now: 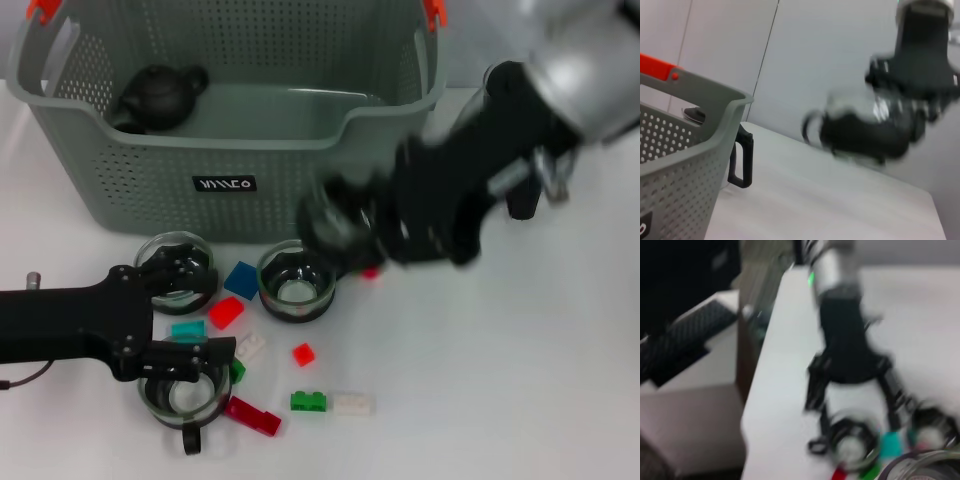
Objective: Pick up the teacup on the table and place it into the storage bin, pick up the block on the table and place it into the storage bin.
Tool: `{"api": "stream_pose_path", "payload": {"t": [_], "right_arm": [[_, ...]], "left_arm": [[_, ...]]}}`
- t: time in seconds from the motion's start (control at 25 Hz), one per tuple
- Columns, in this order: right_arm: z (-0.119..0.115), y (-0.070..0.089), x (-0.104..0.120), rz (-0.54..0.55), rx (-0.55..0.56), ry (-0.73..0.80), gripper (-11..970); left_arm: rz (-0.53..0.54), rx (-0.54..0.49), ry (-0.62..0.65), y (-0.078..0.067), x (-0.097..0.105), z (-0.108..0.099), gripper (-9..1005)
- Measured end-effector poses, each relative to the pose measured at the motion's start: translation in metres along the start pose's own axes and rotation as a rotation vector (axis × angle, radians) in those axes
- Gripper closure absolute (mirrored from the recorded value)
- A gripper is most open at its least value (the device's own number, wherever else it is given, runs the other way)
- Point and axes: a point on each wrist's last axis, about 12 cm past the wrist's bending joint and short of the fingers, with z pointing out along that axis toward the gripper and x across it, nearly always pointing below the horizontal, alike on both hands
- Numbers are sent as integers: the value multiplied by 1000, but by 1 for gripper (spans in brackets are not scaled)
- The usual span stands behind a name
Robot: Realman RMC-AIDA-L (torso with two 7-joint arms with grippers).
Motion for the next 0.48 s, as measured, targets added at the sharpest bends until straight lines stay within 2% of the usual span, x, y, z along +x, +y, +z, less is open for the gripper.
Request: {"api": "stream_pose_path", "payload": {"t": [0.24,0.48], "right_arm": [[-24,-23,-28,10,183,-144,903],[-16,-56,-42,45,328,-132,903]], "left_arm": [[25,14,-3,1,-2,7,79],[30,18,-3,1,-3,10,80]]}}
